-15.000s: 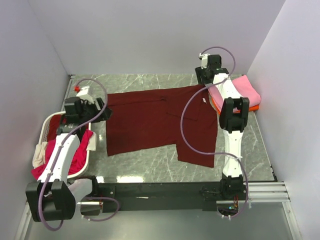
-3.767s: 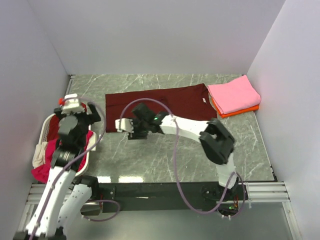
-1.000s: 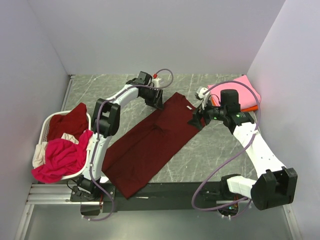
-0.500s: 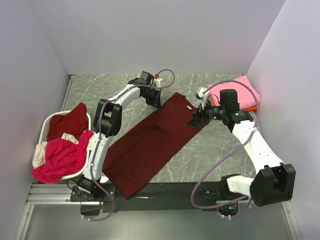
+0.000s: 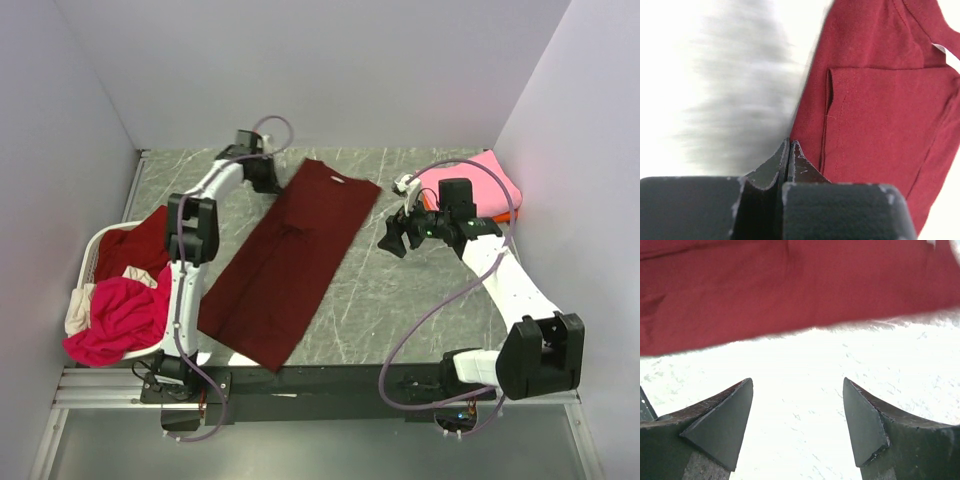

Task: Fold and stack the t-shirts
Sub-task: Fold the tshirt

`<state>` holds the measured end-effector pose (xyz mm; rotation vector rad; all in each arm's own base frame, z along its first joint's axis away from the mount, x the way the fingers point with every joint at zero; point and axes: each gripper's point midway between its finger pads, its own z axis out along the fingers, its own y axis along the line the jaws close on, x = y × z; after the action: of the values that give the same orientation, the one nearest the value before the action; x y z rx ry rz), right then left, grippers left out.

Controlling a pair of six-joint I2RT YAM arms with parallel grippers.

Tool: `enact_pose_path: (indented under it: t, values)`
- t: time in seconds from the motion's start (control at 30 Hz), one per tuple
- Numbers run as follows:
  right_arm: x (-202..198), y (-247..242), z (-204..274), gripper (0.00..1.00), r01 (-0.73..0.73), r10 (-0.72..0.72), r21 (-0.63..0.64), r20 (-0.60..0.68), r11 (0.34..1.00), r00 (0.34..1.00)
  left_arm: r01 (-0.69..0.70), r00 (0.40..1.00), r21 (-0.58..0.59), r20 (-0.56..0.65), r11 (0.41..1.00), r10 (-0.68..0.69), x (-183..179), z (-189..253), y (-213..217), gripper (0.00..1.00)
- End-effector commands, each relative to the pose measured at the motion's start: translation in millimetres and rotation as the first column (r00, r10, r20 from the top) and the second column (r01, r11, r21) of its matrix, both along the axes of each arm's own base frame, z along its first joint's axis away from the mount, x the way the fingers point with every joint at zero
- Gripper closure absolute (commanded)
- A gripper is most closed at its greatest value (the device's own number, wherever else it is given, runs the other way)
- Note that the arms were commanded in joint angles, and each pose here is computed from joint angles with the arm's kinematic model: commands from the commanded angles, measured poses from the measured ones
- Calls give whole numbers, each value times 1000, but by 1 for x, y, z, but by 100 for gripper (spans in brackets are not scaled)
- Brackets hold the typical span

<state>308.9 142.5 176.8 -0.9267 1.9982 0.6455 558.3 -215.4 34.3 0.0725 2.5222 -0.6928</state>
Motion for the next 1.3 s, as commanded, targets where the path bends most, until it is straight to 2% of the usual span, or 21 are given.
enact_pose_path:
  t: [0.0, 0.1, 0.2, 0.23, 0.3, 0.33, 0.37, 0.4, 0.47, 0.5, 0.53, 0.57, 0.6, 0.67, 0.7, 0.73, 0.77, 0.8, 0.87, 1.1, 1.27]
  values:
    - [11, -7, -2, 22, 52, -52, -6, -11, 999, 999, -217, 971, 15, 105, 976, 214, 43, 37, 52, 100]
    - [15, -9, -10, 22, 71, -71, -13, -37, 997, 997, -269, 958, 9, 109, 963, 267, 45, 42, 73, 100]
    - [23, -8, -21, 21, 105, -105, -5, -81, 994, 991, -309, 942, -19, 131, 951, 309, 42, 57, 88, 75]
    - [26, -7, -30, 21, 142, -139, 12, -145, 990, 980, -315, 932, -41, 178, 948, 317, 41, 85, 93, 57]
    - [35, -1, -38, 21, 194, -180, 45, -218, 980, 959, -326, 915, -52, 234, 944, 329, 35, 102, 100, 45]
    - [44, 2, -51, 21, 225, -202, 56, -272, 973, 941, -324, 887, -72, 324, 943, 329, 29, 149, 104, 37]
    - [52, 8, -51, 21, 281, -238, 84, -337, 956, 911, -335, 868, -71, 366, 940, 337, 24, 157, 110, 34]
    - [59, 11, -69, 22, 309, -256, 71, -403, 949, 879, -356, 814, -93, 458, 930, 357, 12, 208, 118, 31]
    - [79, 26, -68, 23, 375, -299, 80, -462, 924, 835, -391, 762, -83, 529, 917, 373, -6, 227, 132, 20]
    - [85, 32, -85, 25, 387, -303, 63, -512, 920, 804, -407, 699, -108, 602, 907, 385, -26, 270, 140, 17]
    - [93, 48, -81, 28, 405, -305, 77, -536, 911, 787, -411, 681, -91, 631, 907, 372, -38, 277, 146, 12]
    - [97, 54, -86, 28, 421, -315, 71, -555, 904, 770, -428, 692, -66, 618, 901, 374, -53, 263, 151, 8]
    - [98, 66, -99, 30, 413, -297, 72, -585, 908, 755, -431, 645, -92, 664, 898, 378, -75, 292, 156, 5]
    - [91, 94, -105, 33, 407, -273, 73, -631, 910, 726, -464, 660, -34, 654, 885, 371, -104, 270, 169, 4]
    - [93, 99, -115, 33, 427, -302, 57, -625, 902, 720, -472, 620, -53, 690, 880, 374, -127, 290, 174, 4]
    - [89, 103, -124, 36, 473, -339, 35, -651, 880, 679, -491, 609, -38, 700, 870, 374, -140, 289, 181, 3]
    - [83, 112, -130, 36, 488, -361, 15, -654, 873, 665, -494, 631, -11, 683, 869, 368, -154, 268, 183, 3]
    - [91, 108, -135, 39, 545, -432, -9, -620, 838, 654, -495, 592, -31, 719, 868, 364, -175, 284, 186, 3]
    - [83, 114, -146, 39, 577, -486, -58, -611, 815, 625, -511, 573, -8, 742, 859, 348, -206, 278, 195, 3]
    - [61, 138, -168, 41, 577, -509, -114, -627, 809, 589, -570, 480, -24, 801, 821, 357, -255, 262, 214, 1]
    - [55, 135, -177, 50, 593, -549, -157, -613, 789, 568, -583, 489, -11, 794, 813, 361, -261, 252, 217, 1]
